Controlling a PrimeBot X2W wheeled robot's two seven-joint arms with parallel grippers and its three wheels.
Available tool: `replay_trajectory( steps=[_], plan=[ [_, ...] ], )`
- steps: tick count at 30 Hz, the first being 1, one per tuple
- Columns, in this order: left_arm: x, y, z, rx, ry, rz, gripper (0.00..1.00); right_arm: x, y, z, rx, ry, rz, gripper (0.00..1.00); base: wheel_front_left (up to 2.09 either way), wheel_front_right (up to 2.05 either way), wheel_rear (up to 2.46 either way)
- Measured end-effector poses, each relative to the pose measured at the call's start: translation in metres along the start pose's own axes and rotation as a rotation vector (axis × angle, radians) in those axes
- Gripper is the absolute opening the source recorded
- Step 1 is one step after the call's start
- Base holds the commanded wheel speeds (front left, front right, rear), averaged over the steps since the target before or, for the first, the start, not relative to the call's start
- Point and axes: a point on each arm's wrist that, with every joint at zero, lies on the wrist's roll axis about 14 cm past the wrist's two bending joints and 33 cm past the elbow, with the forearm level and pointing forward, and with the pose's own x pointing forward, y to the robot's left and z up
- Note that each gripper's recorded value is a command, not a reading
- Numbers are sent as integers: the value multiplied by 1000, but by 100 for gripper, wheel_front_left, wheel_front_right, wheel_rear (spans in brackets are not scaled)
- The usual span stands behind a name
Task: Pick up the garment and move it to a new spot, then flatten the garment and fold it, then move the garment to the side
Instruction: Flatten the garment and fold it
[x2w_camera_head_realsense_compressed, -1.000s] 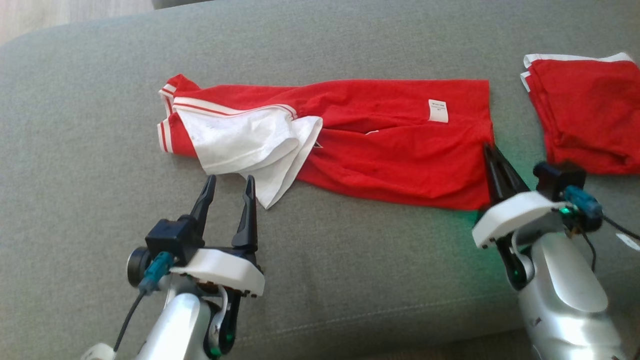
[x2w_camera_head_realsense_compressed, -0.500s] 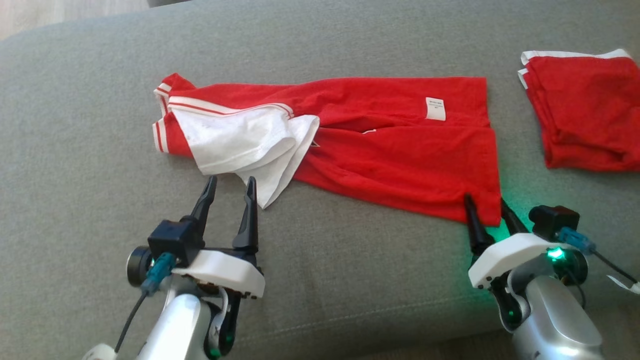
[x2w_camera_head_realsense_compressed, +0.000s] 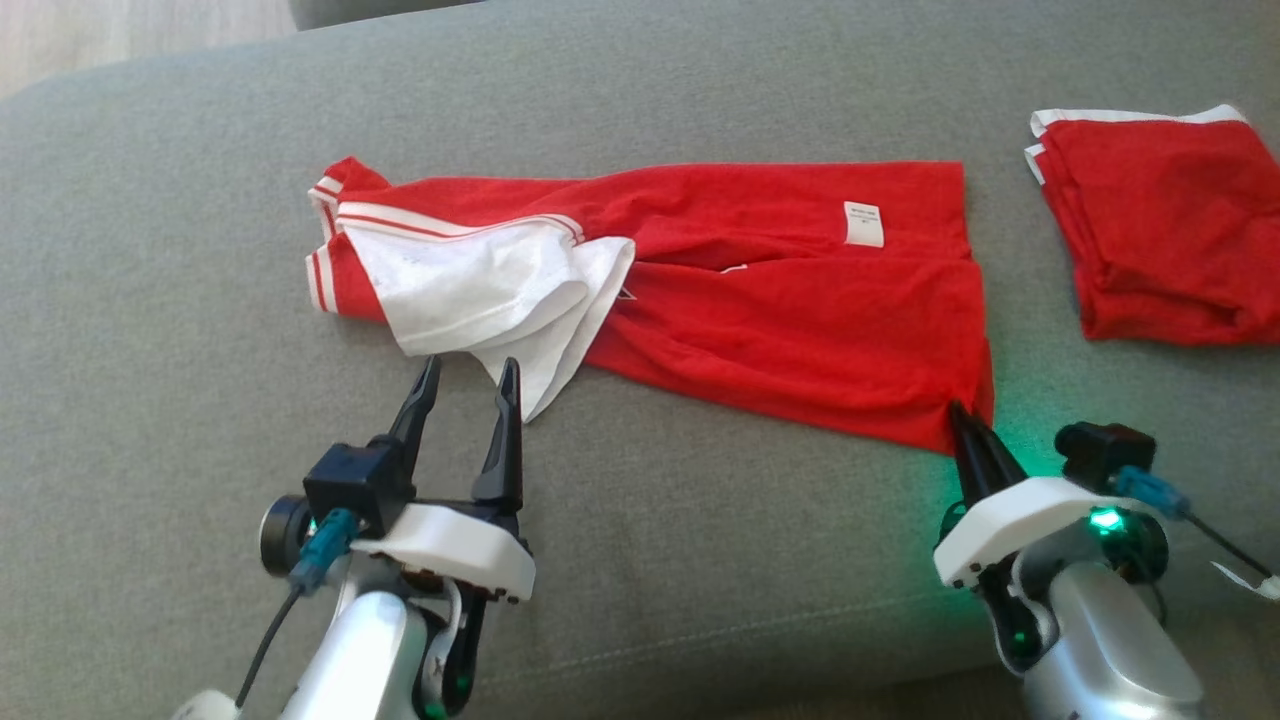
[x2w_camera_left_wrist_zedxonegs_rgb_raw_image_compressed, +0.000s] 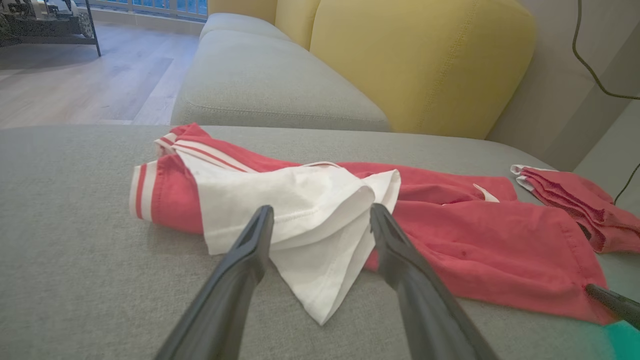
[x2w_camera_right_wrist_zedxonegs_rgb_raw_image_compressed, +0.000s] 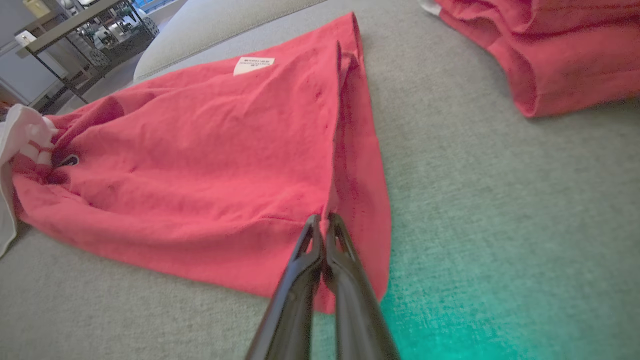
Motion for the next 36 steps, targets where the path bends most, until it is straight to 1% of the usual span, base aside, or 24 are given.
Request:
replay_trajectory(
  steps=[4,7,9,10,12,16,19,22,23,24,25,26,32,36],
  plan=[
    [-4,4,-4,-5,12,19,100,3,-3,7,8,-21,-13,0,0,0,0],
    [-9,4,-22,-48,70,20,100,4,-6,12,-1,-37,-18,0,0,0,0],
    [-15,-1,-43,-80,141,8,100,5,-6,12,-7,-37,-19,0,0,0,0],
    [-23,-6,-66,-98,224,-3,100,5,-6,11,-12,-34,-19,0,0,0,0],
    [-24,-10,-81,-105,280,-16,100,6,-7,10,-13,-32,-20,0,0,0,0],
    [-5,-15,-81,-95,289,-44,100,7,-9,6,-16,-21,-25,0,0,0,0],
    [11,-14,-77,-63,275,-44,100,7,-12,2,-17,-11,-33,0,0,0,0],
    [15,-12,-85,-25,302,-37,100,7,-15,0,-23,-3,-40,0,0,0,0],
    [15,-11,-89,-17,314,-32,53,7,-16,0,-23,-3,-43,0,0,0,0],
    [15,-10,-91,-10,317,-29,36,7,-17,0,-24,-2,-45,0,0,0,0],
    [15,-10,-93,-2,323,-25,9,7,-17,-1,-24,-2,-47,0,0,0,0],
    [15,-8,-94,4,326,-19,0,7,-18,-1,-27,0,-48,0,0,0,0],
    [23,-5,-79,11,278,-4,0,8,-17,2,-28,-9,-46,0,0,0,0],
    [28,-1,-45,18,168,10,0,6,-16,14,-32,-44,-43,0,0,0,0]
  ],
)
